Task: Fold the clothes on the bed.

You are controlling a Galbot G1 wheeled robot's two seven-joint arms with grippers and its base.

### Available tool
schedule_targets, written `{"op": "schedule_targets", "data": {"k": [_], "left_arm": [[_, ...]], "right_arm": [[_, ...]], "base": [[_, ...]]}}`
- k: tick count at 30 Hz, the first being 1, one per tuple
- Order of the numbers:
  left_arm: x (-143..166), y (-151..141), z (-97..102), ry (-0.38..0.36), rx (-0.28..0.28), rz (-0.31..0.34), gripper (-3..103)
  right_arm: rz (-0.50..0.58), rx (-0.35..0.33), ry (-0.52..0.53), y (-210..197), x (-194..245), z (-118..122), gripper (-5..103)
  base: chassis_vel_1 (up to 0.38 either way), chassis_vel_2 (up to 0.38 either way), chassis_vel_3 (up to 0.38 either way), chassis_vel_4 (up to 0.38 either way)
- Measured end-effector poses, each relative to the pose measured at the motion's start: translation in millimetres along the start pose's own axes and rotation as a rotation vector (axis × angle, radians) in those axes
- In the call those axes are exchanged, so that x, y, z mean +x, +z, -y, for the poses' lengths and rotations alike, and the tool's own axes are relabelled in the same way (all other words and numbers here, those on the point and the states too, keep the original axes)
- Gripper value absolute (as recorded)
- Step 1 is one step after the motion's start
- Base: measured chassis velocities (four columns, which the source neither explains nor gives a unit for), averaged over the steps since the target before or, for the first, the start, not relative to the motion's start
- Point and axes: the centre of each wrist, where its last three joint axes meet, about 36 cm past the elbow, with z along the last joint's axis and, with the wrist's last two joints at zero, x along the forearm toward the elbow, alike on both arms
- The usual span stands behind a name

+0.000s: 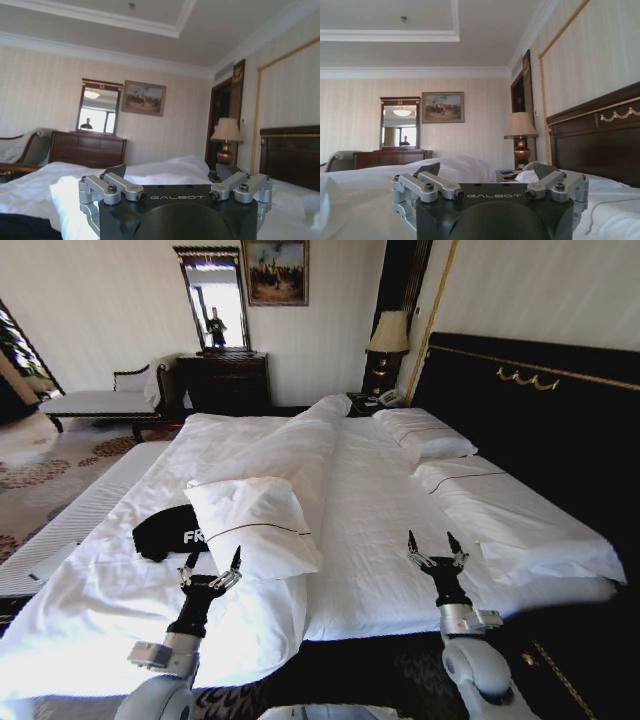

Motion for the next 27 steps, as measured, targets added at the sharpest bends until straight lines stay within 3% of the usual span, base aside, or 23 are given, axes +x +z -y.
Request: {"op": "schedule_targets", "data": {"k": [6,10,19,24,27], "left_arm": [[-11,-32,-2.7,-0.035,0.043,0.062,100],[-11,-49,-1.0,-0.045,0.039,0.078,100],[4,-55,-8.1,-0.135,0.014,0.048,100],[10,-59,-17.9,-0.196,-0.008,0.045,100],[11,-65,-28.8,-0.258,-0.023,0.047,100]], "right_arm": [[-0.011,0.023,-0.079,3,-16,6,100],[-0.007,0.030,-0.135,7,-36,7,100],[0.002,-0.011,-0.177,16,-81,-4,100],[0.016,-0.105,-0.212,17,-108,-28,100],[-0.020,-0.282,-0.270,-1,-132,-61,100]], "base": [[0.000,0.000,0.000,0.000],[0.000,0.000,0.000,0.000],[0.000,0.000,0.000,0.000],[0.000,0.000,0.000,0.000],[0.000,0.000,0.000,0.000]]}}
